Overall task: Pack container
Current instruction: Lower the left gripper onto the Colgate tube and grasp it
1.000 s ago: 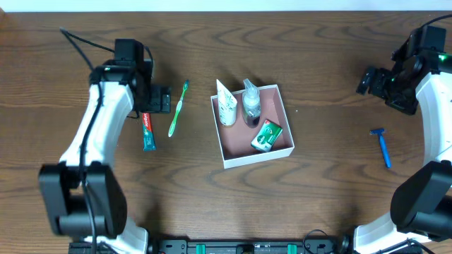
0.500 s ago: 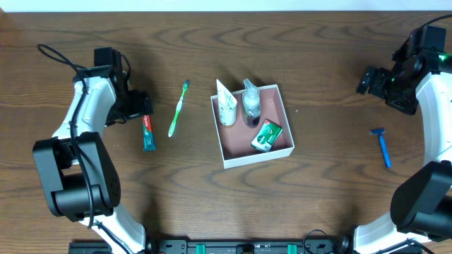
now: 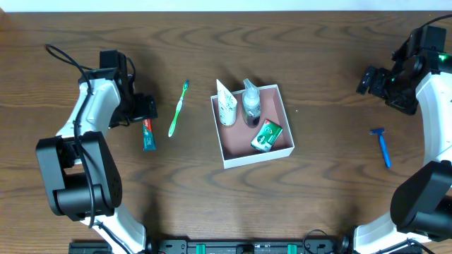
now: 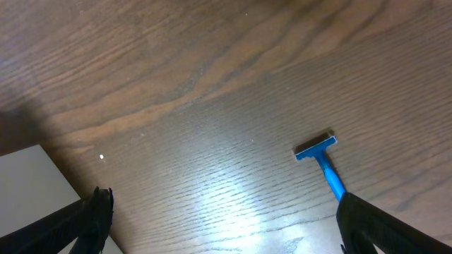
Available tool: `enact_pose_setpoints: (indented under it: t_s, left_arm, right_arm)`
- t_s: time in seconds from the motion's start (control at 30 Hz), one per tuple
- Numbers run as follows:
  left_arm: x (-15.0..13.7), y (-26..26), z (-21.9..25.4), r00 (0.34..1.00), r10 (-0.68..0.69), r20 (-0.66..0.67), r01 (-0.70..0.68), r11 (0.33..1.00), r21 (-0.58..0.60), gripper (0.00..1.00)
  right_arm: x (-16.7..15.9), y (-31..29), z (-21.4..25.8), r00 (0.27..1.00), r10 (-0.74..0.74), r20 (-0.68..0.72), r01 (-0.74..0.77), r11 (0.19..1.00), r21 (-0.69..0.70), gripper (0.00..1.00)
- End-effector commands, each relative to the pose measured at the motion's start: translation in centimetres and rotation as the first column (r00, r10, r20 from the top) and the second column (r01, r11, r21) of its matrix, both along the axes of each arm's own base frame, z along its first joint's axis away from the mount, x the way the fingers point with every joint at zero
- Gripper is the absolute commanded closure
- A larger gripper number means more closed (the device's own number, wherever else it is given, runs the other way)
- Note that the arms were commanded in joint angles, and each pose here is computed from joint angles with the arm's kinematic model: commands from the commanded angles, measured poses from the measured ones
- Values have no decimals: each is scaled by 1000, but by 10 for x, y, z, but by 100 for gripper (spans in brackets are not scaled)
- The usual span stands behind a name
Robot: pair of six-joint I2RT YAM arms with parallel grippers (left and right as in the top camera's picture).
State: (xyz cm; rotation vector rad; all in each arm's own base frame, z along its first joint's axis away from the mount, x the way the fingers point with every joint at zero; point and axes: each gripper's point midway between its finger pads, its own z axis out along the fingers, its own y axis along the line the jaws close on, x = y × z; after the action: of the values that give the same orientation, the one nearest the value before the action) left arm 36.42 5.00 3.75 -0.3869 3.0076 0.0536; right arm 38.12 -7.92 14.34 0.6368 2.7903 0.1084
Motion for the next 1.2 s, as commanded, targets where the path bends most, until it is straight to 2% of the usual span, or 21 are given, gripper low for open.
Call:
enact_pose_setpoints:
  t_s: [0.0,0.43,1.03,1.1,1.17]
  left_arm:
    - [-9,-1,-14,999,-22,-35,22,1000,2,2]
    - [-5,0,-23,999,-41,-22,41,999,6,4]
    - [-11,-6,-58,994,-47,-97,43,998,-34,4]
    - [-11,-6,-58,994,-47,-96,43,998,-33,12]
    - [-10,-6,-57,994,-46,-96,43,999,-33,26]
  right_arm:
    - [-1,-2,-3,1000,-18,-9,18,1000,9,1]
    - [-1,-2,-3,1000,-18,-9,18,1000,9,1]
    - [-1,-2,-3,1000,-18,-9,18,1000,9,1]
    - [-1,-2,-3,1000,-18,-9,18,1000,9,1]
    - [-1,-2,-3,1000,-18,-9,18,1000,9,1]
